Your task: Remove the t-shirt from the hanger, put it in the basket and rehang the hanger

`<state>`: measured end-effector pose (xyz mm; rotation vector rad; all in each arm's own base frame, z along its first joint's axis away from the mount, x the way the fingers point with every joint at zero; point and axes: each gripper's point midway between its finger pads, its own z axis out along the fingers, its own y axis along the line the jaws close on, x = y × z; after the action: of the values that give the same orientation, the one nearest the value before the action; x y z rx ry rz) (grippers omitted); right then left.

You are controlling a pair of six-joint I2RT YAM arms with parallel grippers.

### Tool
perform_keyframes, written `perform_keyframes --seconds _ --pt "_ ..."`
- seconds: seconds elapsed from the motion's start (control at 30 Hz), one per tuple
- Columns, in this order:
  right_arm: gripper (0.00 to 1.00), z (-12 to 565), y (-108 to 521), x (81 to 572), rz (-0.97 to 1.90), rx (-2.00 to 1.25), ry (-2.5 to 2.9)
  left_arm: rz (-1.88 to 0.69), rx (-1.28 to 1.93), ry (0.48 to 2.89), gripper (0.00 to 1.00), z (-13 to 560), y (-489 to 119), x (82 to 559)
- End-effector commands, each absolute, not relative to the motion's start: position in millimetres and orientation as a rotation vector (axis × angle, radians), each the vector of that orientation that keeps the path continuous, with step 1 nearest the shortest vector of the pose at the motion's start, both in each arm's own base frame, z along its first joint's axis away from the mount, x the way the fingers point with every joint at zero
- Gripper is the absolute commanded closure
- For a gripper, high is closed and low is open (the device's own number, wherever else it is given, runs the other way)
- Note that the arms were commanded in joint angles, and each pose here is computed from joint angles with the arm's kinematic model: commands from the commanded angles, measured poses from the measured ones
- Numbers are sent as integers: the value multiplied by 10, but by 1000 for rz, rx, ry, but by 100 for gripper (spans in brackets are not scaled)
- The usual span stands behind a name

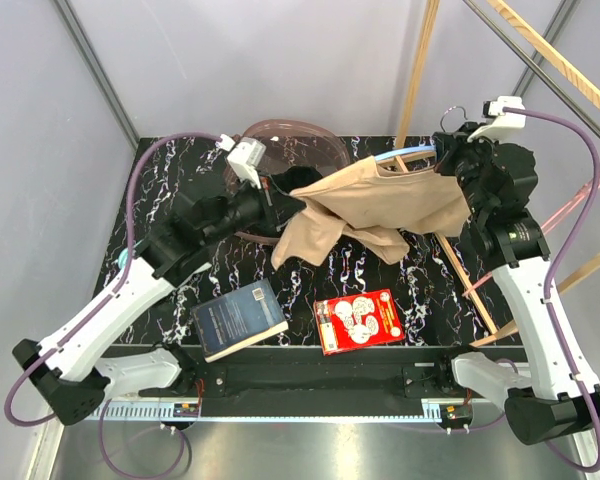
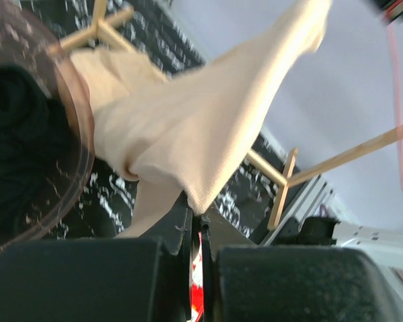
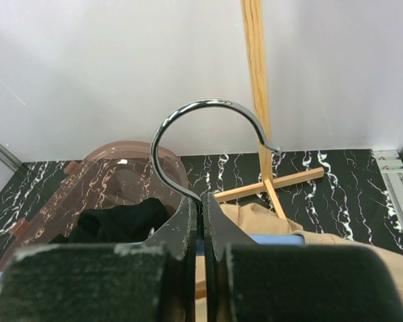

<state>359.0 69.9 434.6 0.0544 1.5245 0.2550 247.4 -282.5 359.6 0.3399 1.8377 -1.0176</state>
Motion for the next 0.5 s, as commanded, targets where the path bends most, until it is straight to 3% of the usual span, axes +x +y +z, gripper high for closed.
perform_keyframes --seconds 0.0,0.3,0.47 --pt "100 4820 562 3470 247 123 1350 -1070 275 1581 100 4465 -2603 2326" --pt "100 4665 591 3581 225 100 1399 -1289 361 1388 100 5078 -2725 1994" --pt "100 4584 421 3640 159 199 1425 -1209 304 1359 100 5105 -2522 1984"
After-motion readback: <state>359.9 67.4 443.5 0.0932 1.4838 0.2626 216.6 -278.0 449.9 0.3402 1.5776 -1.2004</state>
